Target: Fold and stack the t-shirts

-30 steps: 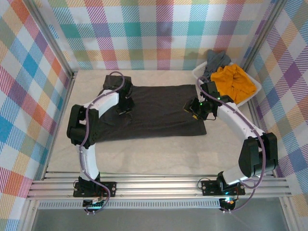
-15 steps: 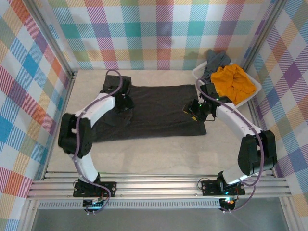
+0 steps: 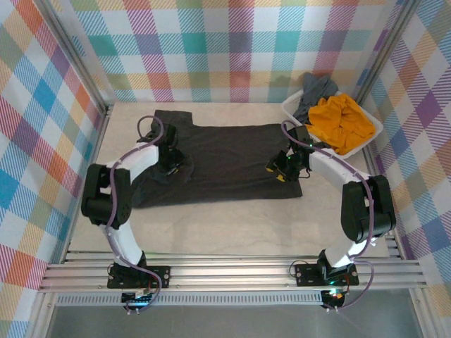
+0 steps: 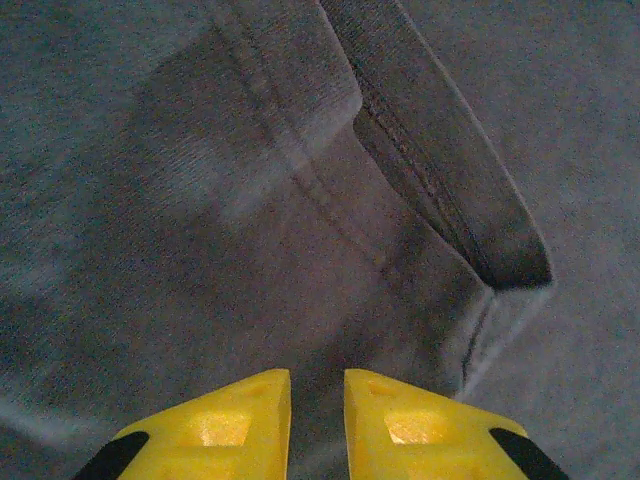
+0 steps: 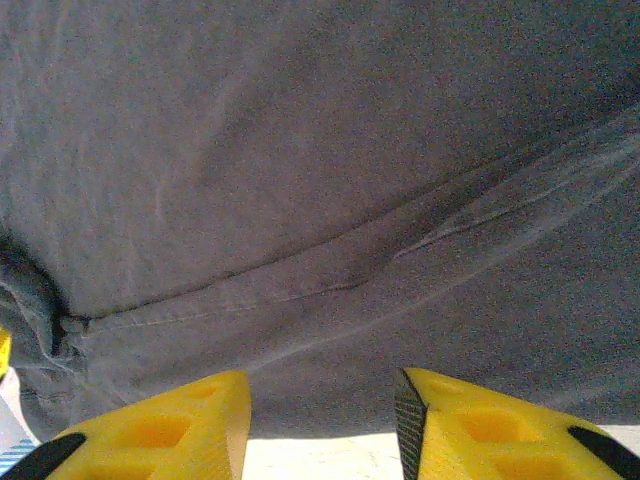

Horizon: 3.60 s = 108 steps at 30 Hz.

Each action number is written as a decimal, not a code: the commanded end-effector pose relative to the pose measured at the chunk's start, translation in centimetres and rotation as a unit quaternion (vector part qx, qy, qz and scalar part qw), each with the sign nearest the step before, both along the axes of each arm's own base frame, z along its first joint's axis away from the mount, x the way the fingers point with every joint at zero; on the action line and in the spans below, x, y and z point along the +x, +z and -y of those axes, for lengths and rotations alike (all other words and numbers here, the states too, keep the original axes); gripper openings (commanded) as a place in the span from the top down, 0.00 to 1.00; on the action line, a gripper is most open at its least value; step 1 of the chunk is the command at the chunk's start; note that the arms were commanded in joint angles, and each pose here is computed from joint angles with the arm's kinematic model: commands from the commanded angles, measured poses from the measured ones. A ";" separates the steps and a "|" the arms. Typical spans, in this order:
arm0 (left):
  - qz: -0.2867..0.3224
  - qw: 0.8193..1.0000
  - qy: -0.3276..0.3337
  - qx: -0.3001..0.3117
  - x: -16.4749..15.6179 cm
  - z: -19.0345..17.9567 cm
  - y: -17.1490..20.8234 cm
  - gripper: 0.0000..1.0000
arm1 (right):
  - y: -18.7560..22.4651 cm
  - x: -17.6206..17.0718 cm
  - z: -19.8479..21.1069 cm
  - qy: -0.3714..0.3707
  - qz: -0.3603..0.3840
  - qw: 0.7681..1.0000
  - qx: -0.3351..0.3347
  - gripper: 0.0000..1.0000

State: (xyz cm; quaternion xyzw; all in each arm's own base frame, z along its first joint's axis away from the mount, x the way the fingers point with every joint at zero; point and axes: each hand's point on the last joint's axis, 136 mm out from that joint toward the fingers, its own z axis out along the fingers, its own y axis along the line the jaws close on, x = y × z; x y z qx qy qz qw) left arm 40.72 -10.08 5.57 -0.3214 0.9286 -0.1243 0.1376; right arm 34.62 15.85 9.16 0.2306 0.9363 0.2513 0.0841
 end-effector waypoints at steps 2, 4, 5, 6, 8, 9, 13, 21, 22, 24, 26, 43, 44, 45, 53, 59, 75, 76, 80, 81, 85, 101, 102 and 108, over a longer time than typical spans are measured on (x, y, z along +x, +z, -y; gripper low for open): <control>0.010 1.000 -0.025 0.002 2.5 2.0 0.4 0.78 | 1.4 0.7 -0.2 0.001 0.017 1.000 0.010 0.57; 0.005 0.999 -0.034 0.009 3.0 2.4 0.0 0.80 | 1.4 0.7 -0.2 0.000 0.017 1.000 0.011 0.57; 0.005 0.999 -0.040 0.010 3.2 2.8 -0.2 0.80 | 1.6 0.7 -0.2 0.000 0.019 1.000 0.011 0.57; 0.007 0.999 -0.047 0.011 3.4 3.2 -0.2 0.80 | 1.7 0.7 -0.2 0.000 0.020 1.000 0.010 0.57; 0.007 0.998 -0.064 0.012 3.6 4.1 -0.3 0.80 | 1.9 0.8 -0.1 0.000 0.023 1.000 0.011 0.57; 0.001 0.997 -0.073 0.013 3.5 4.6 -0.6 0.80 | 1.9 0.8 -0.1 -0.001 0.023 1.000 0.011 0.57; -0.018 0.996 -0.091 0.013 3.0 5.6 -1.7 0.81 | 2.1 0.9 -0.1 -0.003 0.025 1.000 0.012 0.57; -0.016 0.994 -0.109 -0.003 3.0 6.9 -2.3 0.82 | 2.6 0.8 0.0 -0.003 0.029 0.999 0.014 0.57; -0.016 0.993 -0.114 -0.007 3.0 7.2 -2.4 0.82 | 2.7 0.7 0.0 -0.004 0.029 0.999 0.014 0.57; -0.013 0.992 -0.122 -0.021 3.1 8.0 -2.7 0.83 | 2.7 0.6 0.0 -0.005 0.030 0.999 0.014 0.57; -0.007 0.990 -0.132 -0.041 3.2 9.0 -2.9 0.83 | 2.6 0.5 0.0 -0.005 0.030 0.999 0.014 0.57; 0.054 0.996 -0.059 0.045 2.6 3.0 2.6 0.73 | 2.2 0.0 0.2 0.002 0.027 1.000 0.010 0.57; 0.045 0.996 -0.062 0.056 2.7 2.7 2.4 0.73 | 2.3 0.0 0.2 0.002 0.028 1.000 0.009 0.57; 0.035 0.995 -0.066 0.073 2.8 2.3 2.0 0.74 | 2.3 0.0 0.2 0.003 0.028 1.000 0.009 0.57; 0.006 0.988 -0.100 0.115 3.7 1.6 0.0 0.75 | 2.5 -0.1 0.4 0.002 0.030 1.000 0.006 0.57; -0.006 0.988 -0.113 0.106 3.3 2.2 -1.8 0.75 | 2.4 0.0 0.3 0.000 0.029 1.000 0.009 0.57; -0.005 0.982 -0.163 0.095 2.9 5.1 -3.7 0.85 | 2.1 -0.2 0.4 -0.001 0.026 1.000 0.006 0.57; -0.003 0.982 -0.164 0.095 2.9 5.2 -3.6 0.87 | 2.1 -0.1 0.4 -0.001 0.027 1.000 0.007 0.57; 0.011 0.980 -0.170 0.102 3.1 5.6 -2.6 1.00 | 1.8 -0.1 0.3 0.000 0.023 1.000 0.008 0.57; 0.013 0.979 -0.172 0.106 3.1 5.6 -2.4 1.00 | 1.7 -0.1 0.3 0.000 0.023 1.000 0.009 0.57; 0.031 0.975 -0.179 0.130 3.2 5.9 -0.9 1.00 | 1.7 -0.2 0.4 -0.001 0.023 1.000 0.007 0.57; 0.063 0.955 -0.200 0.211 2.7 6.8 2.2 1.00 | 1.4 -0.3 0.3 0.000 0.020 1.000 0.011 0.57; 0.061 0.955 -0.205 0.203 2.7 7.2 1.7 1.00 | 1.3 -0.4 0.3 0.000 0.018 1.000 0.011 0.56; 0.036 0.956 -0.181 0.227 2.4 5.3 1.5 0.52 | -0.5 -0.6 0.8 -0.008 -0.003 1.000 0.010 0.57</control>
